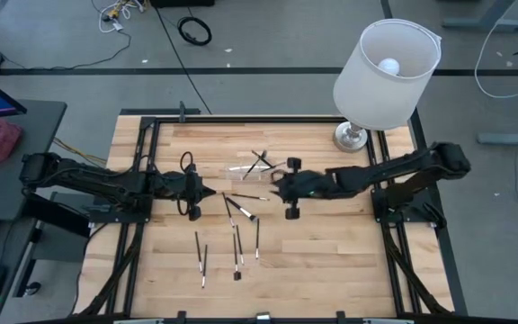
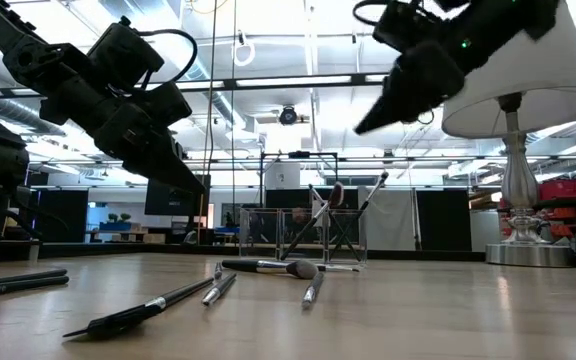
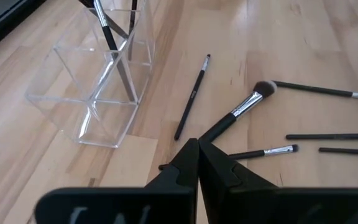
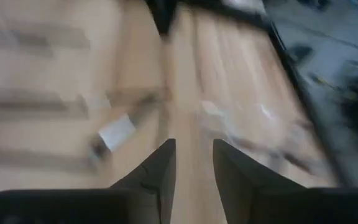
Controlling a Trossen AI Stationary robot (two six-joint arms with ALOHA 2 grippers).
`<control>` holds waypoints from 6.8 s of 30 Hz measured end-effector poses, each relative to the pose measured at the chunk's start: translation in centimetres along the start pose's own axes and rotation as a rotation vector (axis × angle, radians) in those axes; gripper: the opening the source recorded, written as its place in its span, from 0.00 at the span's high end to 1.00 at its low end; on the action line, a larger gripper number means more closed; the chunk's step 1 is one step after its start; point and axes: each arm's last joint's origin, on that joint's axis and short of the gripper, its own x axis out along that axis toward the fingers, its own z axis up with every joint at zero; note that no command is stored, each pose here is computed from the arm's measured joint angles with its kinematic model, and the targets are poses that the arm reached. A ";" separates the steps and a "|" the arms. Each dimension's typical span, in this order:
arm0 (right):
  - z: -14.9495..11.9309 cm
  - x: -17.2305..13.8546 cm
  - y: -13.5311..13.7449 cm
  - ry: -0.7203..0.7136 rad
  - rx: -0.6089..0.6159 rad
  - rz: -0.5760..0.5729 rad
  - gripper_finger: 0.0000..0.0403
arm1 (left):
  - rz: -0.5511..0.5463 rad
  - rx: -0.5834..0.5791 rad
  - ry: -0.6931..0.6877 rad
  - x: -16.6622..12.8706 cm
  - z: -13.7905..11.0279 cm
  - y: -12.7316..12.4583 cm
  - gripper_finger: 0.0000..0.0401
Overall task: Put items in baskets/containers
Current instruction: Put the black eyeshadow brush into the transparent organizer
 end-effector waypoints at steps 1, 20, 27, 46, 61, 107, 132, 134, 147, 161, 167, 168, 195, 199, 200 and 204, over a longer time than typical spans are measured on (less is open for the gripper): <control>-0.7 0.2 0.2 -0.070 0.047 0.038 0.73 | 0.004 0.001 -0.003 0.0 0.0 0.0 0.97; -10.2 9.6 3.1 -0.189 0.244 0.028 0.52 | 0.041 0.044 -0.065 0.0 0.6 0.1 0.71; -11.4 11.2 3.4 -0.148 0.269 -0.020 0.47 | 0.041 0.046 -0.052 0.0 0.5 0.1 0.66; -13.4 12.2 1.9 -0.038 0.348 0.047 0.78 | -0.104 0.031 -0.032 -0.1 0.3 -0.5 0.68; -11.0 10.3 1.7 -0.074 0.226 0.092 0.98 | -0.102 0.030 -0.032 -0.1 0.3 -0.5 0.70; 1.5 2.4 -4.7 0.532 -0.969 0.006 0.99 | -0.093 0.032 -0.038 -0.1 0.4 -0.5 0.70; 0.1 5.0 -6.2 0.563 -1.198 0.092 0.96 | -0.092 0.059 -0.040 0.0 0.4 -0.5 0.70; -0.1 5.8 -6.0 0.559 -1.197 0.082 0.94 | -0.092 0.059 -0.040 0.0 0.4 -0.5 0.70; 0.9 7.6 -5.9 0.471 -1.142 -0.097 0.74 | -0.091 0.060 -0.031 0.0 0.3 -0.5 0.70; 3.6 5.5 2.3 0.335 -0.677 -0.416 0.70 | -0.236 0.069 -0.022 -0.2 0.2 -1.2 0.70; 4.1 4.7 5.9 0.146 -0.325 -0.171 0.70 | -0.461 0.066 0.006 -0.8 -0.1 -3.2 0.70; 4.2 4.6 6.2 0.125 -0.262 -0.135 0.70 | -0.504 0.069 0.014 -0.9 -0.2 -3.7 0.70; 5.9 4.6 7.1 -0.076 0.009 0.090 0.70 | -0.709 0.481 0.254 0.5 -5.3 -9.0 0.70; 6.4 4.5 7.1 -0.120 0.027 0.086 0.70 | -0.708 0.491 0.289 1.2 -6.0 -9.2 0.70; 6.5 4.5 7.1 -0.128 0.030 0.086 0.70 | -0.709 0.490 0.301 1.4 -6.2 -9.2 0.70; 6.6 4.5 7.1 -0.140 0.034 0.085 0.70 | -0.703 0.472 0.327 2.0 -6.7 -9.4 0.72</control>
